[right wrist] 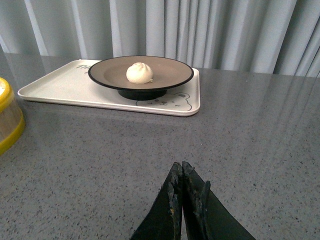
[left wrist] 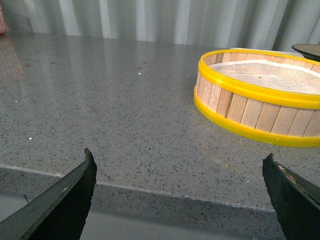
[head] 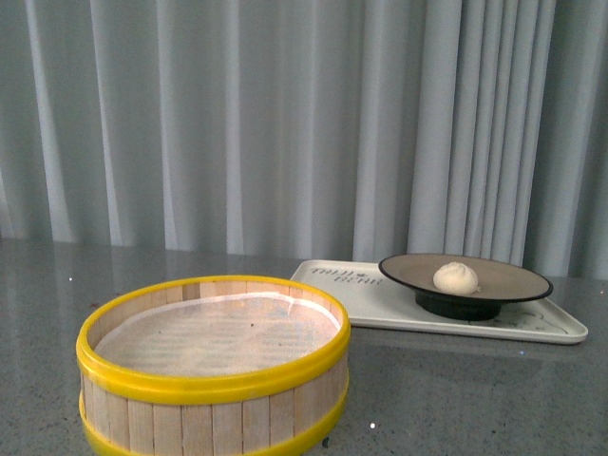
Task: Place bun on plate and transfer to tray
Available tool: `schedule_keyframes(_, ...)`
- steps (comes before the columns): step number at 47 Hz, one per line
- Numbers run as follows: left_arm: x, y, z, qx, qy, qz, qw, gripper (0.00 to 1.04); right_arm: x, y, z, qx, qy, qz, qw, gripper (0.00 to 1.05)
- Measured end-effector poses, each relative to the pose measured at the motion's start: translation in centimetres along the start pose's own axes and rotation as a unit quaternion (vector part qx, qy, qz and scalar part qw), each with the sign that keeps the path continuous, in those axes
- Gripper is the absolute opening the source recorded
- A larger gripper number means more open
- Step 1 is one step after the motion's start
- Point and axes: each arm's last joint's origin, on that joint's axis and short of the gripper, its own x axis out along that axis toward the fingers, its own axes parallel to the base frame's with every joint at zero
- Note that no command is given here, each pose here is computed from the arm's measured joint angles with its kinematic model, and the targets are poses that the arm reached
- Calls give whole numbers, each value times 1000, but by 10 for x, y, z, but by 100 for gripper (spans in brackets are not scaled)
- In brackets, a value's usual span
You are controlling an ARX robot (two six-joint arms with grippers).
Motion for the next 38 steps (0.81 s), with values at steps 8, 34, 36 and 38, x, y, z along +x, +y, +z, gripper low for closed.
schedule_keyframes(8, 0, 0, 0, 0, 0, 0, 1000, 98, -14, 0, -16, 0, -2, 0, 1000, 2)
schedule_keyframes(34, 0, 0, 0, 0, 0, 0, 1000, 98, -40, 0, -42, 0, -6, 0, 1000, 2)
schedule_keyframes(36, 0, 0, 0, 0, 0, 0, 1000, 98, -42, 1, -46, 0, -7, 0, 1000, 2)
schedule_keyframes(38, 0, 0, 0, 0, 0, 0, 1000, 98, -43, 1, -46, 0, -8, 0, 1000, 2)
